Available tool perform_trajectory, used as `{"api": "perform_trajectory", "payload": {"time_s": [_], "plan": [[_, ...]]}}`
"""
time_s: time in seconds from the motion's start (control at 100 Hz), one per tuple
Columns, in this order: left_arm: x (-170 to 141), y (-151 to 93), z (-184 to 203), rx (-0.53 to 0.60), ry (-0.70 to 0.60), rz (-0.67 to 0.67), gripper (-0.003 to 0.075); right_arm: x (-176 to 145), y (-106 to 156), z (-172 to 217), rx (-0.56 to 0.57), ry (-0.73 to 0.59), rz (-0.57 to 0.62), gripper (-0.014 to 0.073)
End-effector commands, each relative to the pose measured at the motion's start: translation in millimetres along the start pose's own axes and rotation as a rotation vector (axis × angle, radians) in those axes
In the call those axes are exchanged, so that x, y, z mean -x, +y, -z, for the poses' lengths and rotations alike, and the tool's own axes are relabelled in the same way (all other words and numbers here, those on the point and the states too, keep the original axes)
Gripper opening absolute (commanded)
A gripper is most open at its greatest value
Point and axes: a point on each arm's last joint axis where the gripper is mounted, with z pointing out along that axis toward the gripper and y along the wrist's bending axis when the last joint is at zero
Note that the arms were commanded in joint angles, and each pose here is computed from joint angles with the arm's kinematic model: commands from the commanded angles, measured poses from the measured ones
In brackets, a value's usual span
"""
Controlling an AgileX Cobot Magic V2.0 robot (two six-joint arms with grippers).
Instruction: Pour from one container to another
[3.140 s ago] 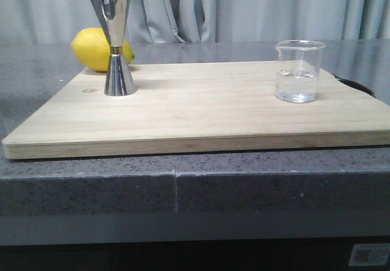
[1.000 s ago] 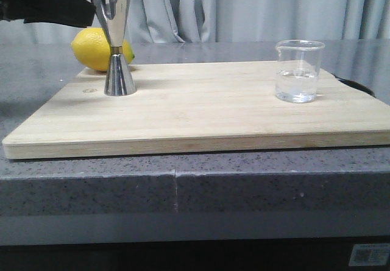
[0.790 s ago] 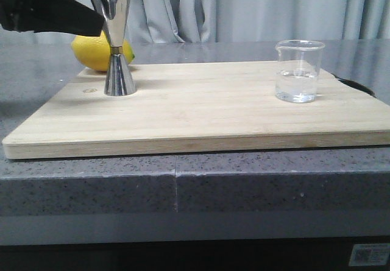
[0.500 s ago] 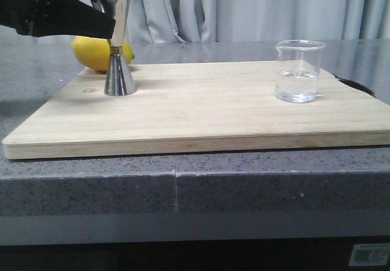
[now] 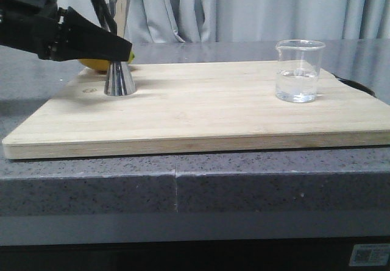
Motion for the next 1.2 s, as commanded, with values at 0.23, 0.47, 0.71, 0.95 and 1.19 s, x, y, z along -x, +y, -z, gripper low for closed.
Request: {"api": "perform_trajectory", "payload": {"time_s": [0.23, 0.47, 0.71, 0.95, 1.19], "plan": [[32, -16, -1, -0.075, -0.132, -0.055, 0.0531, 18, -1, 7, -0.003, -0.124, 0.019, 0.0668], [32, -16, -1, -0.075, -0.132, -0.055, 0.0385, 17, -1, 3, -0.002, -0.113, 0.020, 0.0668], [32, -16, -1, -0.075, -0.132, -0.055, 0.0270, 13, 1, -9, 0.004, -0.076, 0.016, 0.0668], [32, -16, -1, -0.067, -0.129, -0.055, 0.0142, 11, 1, -13, 0.006, -0.063, 0.017, 0.0668], [32, -16, -1, -0.067, -0.129, -0.055, -0.0008, 12, 1, -13, 0.006, -0.067, 0.017, 0.0668]]}}
